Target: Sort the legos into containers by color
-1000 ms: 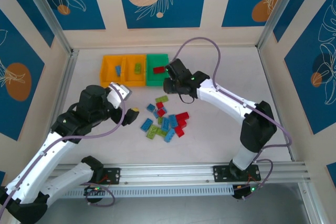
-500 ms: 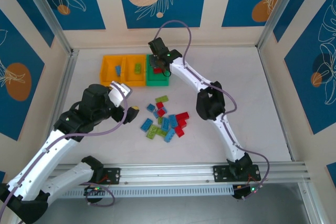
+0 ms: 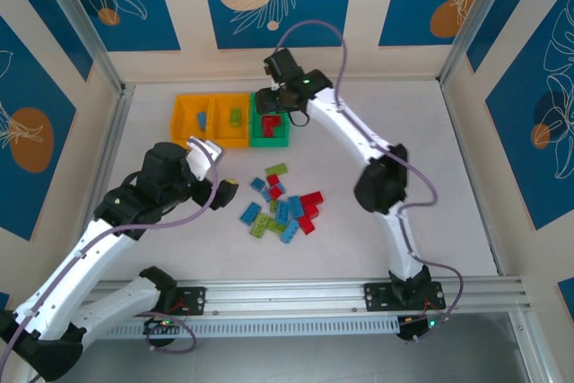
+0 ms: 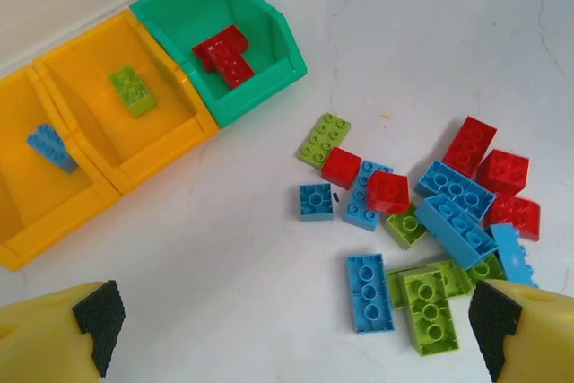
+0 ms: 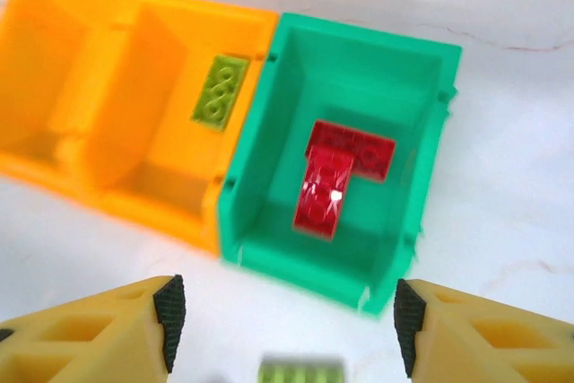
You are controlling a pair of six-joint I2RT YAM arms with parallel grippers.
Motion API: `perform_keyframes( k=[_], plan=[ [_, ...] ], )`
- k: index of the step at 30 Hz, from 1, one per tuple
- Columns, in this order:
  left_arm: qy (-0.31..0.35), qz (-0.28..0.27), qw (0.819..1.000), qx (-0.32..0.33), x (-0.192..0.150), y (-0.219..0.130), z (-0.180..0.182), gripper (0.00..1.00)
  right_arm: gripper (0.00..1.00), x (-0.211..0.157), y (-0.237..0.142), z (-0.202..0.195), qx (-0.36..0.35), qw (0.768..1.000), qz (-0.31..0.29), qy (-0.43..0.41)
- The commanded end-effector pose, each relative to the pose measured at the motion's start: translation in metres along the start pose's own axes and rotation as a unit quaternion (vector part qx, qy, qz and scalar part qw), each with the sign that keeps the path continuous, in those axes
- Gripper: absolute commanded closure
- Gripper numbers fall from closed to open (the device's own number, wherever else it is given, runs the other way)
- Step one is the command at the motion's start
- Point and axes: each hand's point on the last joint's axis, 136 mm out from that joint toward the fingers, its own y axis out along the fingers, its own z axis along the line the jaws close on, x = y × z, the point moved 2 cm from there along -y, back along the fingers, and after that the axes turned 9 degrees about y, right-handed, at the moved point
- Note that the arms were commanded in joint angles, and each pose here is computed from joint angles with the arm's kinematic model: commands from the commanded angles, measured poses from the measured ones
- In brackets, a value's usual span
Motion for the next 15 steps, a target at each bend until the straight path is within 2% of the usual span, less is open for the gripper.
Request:
perform_keyframes(
  k=[1,3,5,7,12,15],
  plan=[
    [-0.118,0.017,0.993,0.005,0.006,0.003,0.004,0.00,0.32,-0.028,-0.083,0.010,0.077,0.997,0.020,0.010],
    [-0.180,0.045,0.983,-0.007,0.000,0.014,-0.001,0.01,0.27,-0.056,-0.113,0.004,0.106,0.994,0.034,0.015],
    [-0.234,0.081,0.968,-0.038,-0.008,0.027,-0.014,0.09,0.23,-0.091,-0.141,-0.003,0.133,0.990,0.051,0.023],
    [-0.256,0.114,0.958,-0.066,-0.020,0.040,-0.031,0.15,0.20,-0.122,-0.162,-0.014,0.142,0.988,0.058,0.032],
    [-0.232,0.172,0.954,-0.080,-0.062,0.069,-0.072,0.28,0.16,-0.189,-0.183,-0.053,0.128,0.984,0.072,0.096],
    [-0.201,0.192,0.956,-0.092,-0.086,0.087,-0.093,0.36,0.15,-0.211,-0.185,-0.074,0.103,0.984,0.063,0.132]
  ],
)
